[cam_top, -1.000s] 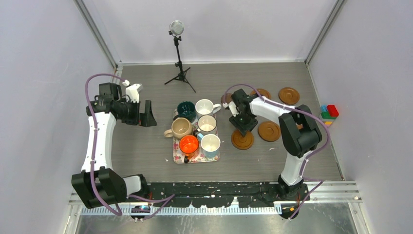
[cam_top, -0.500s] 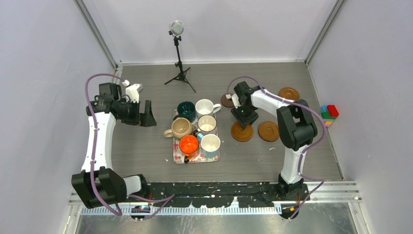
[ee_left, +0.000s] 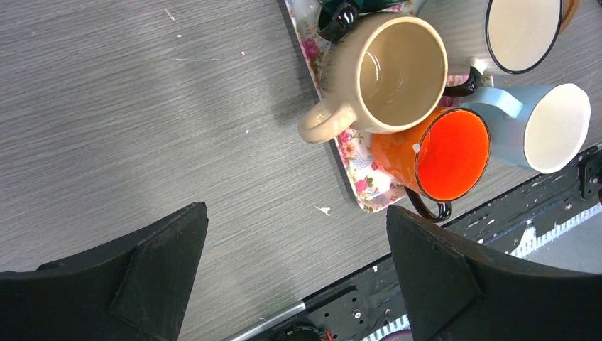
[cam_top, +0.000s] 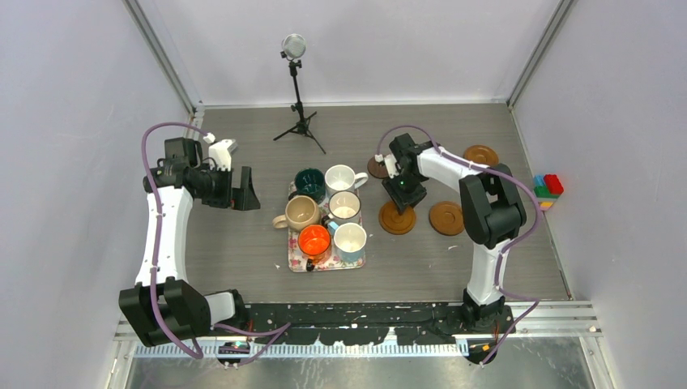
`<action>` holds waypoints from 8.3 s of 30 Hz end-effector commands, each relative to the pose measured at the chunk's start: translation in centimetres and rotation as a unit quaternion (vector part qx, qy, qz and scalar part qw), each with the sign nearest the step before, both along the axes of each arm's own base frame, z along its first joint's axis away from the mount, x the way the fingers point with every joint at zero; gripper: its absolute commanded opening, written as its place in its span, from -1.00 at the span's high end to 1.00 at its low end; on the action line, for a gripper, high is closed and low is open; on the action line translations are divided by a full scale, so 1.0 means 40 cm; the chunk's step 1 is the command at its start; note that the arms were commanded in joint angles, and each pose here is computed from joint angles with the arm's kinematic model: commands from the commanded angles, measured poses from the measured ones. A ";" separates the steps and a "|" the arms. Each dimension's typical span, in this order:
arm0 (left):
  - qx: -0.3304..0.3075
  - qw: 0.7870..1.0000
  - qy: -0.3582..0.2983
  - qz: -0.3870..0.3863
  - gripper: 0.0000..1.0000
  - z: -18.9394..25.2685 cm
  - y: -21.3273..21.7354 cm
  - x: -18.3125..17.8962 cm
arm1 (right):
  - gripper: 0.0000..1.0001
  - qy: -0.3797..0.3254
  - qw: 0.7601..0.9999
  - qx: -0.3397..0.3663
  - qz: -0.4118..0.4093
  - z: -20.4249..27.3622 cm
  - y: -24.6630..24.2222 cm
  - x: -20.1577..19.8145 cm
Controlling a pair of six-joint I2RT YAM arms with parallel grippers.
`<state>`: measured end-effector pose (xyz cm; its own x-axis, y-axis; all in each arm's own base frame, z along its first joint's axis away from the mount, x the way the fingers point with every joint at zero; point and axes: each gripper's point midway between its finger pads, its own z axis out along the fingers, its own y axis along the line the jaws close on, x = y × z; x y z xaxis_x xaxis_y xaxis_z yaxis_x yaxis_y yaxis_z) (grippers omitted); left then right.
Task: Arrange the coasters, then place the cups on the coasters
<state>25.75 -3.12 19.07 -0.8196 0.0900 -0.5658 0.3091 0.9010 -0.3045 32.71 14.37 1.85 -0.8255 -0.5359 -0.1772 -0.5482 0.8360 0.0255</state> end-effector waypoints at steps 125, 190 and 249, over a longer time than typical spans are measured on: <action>-0.016 0.997 -0.058 -0.036 -0.99 0.067 -0.037 -0.032 | 0.99 -0.307 0.939 0.139 0.073 0.446 -0.420 0.239; 0.014 0.999 -0.042 0.000 -0.99 0.075 0.000 -0.016 | 0.16 -0.301 0.951 0.058 0.047 0.172 -0.767 0.346; -0.129 0.989 0.044 -0.054 -0.98 -0.175 -0.322 0.370 | -0.46 -0.227 0.949 0.171 0.140 0.315 0.053 0.227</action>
